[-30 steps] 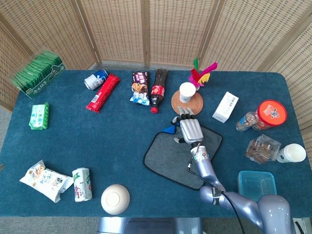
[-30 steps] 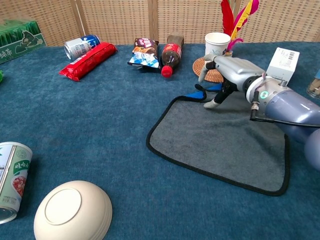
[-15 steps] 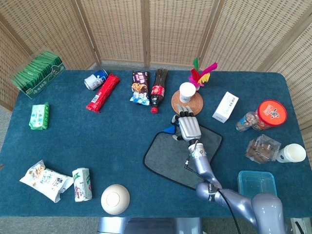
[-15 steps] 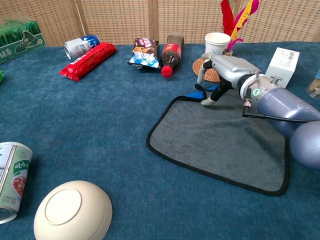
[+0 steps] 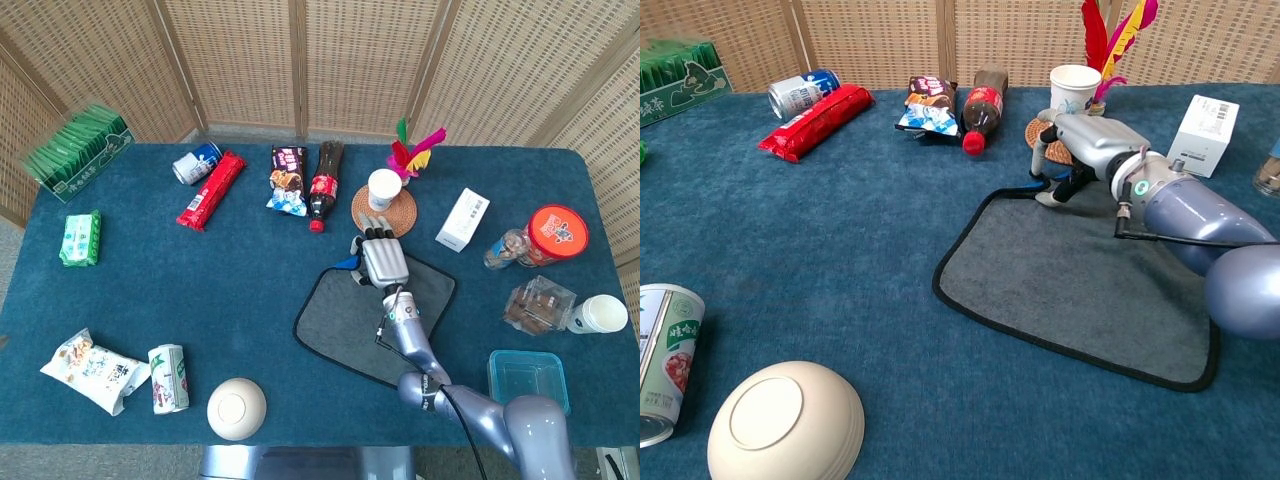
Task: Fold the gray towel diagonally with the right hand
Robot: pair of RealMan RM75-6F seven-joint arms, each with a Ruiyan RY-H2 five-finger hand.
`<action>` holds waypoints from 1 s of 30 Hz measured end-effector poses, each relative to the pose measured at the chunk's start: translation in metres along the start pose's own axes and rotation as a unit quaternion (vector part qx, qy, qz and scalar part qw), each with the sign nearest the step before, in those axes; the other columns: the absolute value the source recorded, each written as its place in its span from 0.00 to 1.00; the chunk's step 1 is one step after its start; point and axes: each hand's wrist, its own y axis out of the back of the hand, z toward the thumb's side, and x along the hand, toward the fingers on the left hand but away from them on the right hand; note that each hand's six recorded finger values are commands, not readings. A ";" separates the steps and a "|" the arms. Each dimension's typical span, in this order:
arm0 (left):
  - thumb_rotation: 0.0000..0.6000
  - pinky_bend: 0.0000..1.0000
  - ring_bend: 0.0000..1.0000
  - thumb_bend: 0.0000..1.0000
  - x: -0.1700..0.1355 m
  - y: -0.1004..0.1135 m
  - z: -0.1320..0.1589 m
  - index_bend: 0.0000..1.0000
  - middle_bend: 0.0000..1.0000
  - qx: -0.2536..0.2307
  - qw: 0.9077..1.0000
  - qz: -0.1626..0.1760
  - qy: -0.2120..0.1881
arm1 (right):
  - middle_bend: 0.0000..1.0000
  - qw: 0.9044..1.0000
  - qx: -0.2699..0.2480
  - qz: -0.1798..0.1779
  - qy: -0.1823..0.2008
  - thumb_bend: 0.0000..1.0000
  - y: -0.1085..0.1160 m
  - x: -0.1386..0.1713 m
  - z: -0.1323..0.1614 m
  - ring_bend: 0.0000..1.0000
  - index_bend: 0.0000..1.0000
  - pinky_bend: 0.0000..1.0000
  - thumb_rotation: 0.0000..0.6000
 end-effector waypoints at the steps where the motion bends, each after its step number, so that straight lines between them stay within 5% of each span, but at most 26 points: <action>1: 1.00 0.00 0.00 0.24 0.000 0.000 0.000 0.18 0.00 0.000 1.000 0.000 0.000 | 0.00 1.000 0.001 0.001 0.001 0.29 -0.001 0.000 0.000 0.00 0.46 0.00 1.00; 11: 1.00 0.00 0.00 0.24 0.000 0.000 0.001 0.18 0.00 0.000 1.000 -0.001 -0.004 | 0.00 1.000 0.011 -0.006 0.007 0.39 0.002 0.002 0.000 0.00 0.56 0.00 1.00; 30: 1.00 0.00 0.00 0.24 -0.002 -0.001 0.003 0.18 0.00 -0.001 1.000 -0.005 -0.009 | 0.00 0.999 0.039 -0.009 0.033 0.40 0.002 0.019 -0.002 0.00 0.63 0.00 1.00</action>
